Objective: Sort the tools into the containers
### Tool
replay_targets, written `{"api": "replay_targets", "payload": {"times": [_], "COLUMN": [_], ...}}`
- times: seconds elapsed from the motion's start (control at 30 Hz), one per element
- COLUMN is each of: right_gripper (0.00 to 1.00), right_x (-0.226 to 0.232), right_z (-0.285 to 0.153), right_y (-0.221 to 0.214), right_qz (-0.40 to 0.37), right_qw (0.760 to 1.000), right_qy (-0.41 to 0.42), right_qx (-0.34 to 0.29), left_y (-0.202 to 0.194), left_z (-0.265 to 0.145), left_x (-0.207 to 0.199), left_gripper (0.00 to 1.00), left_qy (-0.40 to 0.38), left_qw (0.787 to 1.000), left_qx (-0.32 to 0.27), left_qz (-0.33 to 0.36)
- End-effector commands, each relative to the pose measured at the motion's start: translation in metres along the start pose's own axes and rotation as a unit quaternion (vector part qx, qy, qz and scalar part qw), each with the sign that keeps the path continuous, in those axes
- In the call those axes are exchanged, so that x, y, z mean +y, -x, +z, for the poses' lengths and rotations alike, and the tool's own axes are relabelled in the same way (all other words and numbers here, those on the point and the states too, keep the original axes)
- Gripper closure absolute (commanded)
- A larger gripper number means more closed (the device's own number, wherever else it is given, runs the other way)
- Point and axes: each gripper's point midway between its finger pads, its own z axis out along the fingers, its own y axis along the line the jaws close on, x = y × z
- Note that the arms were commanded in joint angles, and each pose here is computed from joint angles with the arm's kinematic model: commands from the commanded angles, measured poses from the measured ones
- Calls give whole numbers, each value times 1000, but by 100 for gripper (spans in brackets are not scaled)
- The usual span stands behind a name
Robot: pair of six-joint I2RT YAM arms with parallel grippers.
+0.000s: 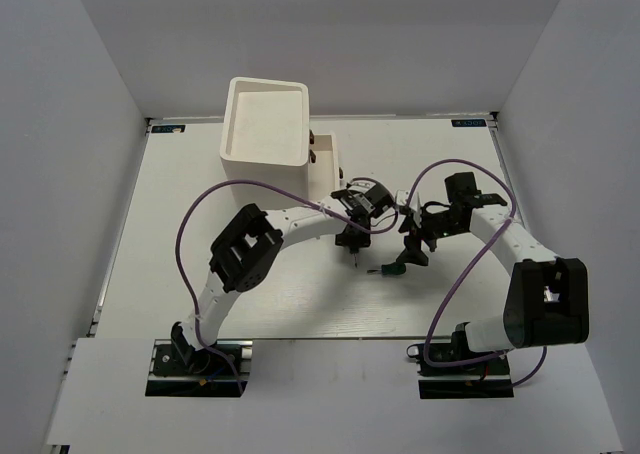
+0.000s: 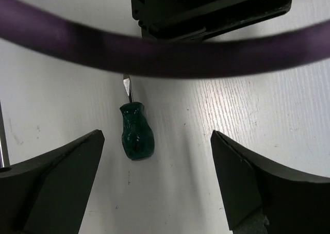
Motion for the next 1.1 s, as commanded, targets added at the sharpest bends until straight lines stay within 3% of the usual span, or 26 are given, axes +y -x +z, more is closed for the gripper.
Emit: {"api": "replay_targets", "payload": {"times": [0.0,0.03,0.13,0.17,0.2,0.23,0.27,0.4,0.57,0.67,0.7,0.77,0.83,0.93,1.07], "right_gripper": [10,12,33,63,81,95,100,100,100,83,59,42,27,22,21], "right_x": [2,3,6,5,8,4,7,5,4,2,2,2,5,7,8], "right_z": [-8,-9,-11,-11,-11,-12,-12,-13,-12,-12,-12,-12,-13,-11,-10], "right_y": [13,13,9,10,9,12,9,8,5,5,4,4,5,3,2], "right_qz": [-13,-13,5,8,17,18,28,36,36,31,33,21,9,-12,-21], "right_qw": [1000,1000,1000,1000,1000,1000,999,999,999,999,999,1000,1000,1000,999], "right_qy": [-2,-2,5,9,18,19,25,21,16,14,14,17,21,29,42], "right_qx": [-17,-17,-12,-12,-11,-11,-8,-7,-4,0,2,1,-2,1,-2], "left_y": [25,44,83,90,100,119,128,166,184,191,193,193,196,210,211], "left_z": [-23,-39,-68,-73,-76,-86,-91,-98,-93,-85,-78,-75,-64,-71,-69], "left_x": [-15,-24,-21,-20,-8,-4,2,39,68,81,85,85,87,86,83], "left_gripper": [88,93,95,95,96,96,96,96,95,93,93,90,81,61,51], "left_qy": [-25,-38,-40,-36,-13,-12,-5,54,81,94,100,103,105,99,95], "left_qw": [999,998,995,994,993,990,989,983,980,980,980,979,980,978,978], "left_qx": [-28,-51,-96,-106,-118,-137,-147,-174,-181,-177,-173,-171,-166,-182,-181], "left_qz": [7,3,4,9,16,12,14,18,17,19,15,28,39,31,36]}}
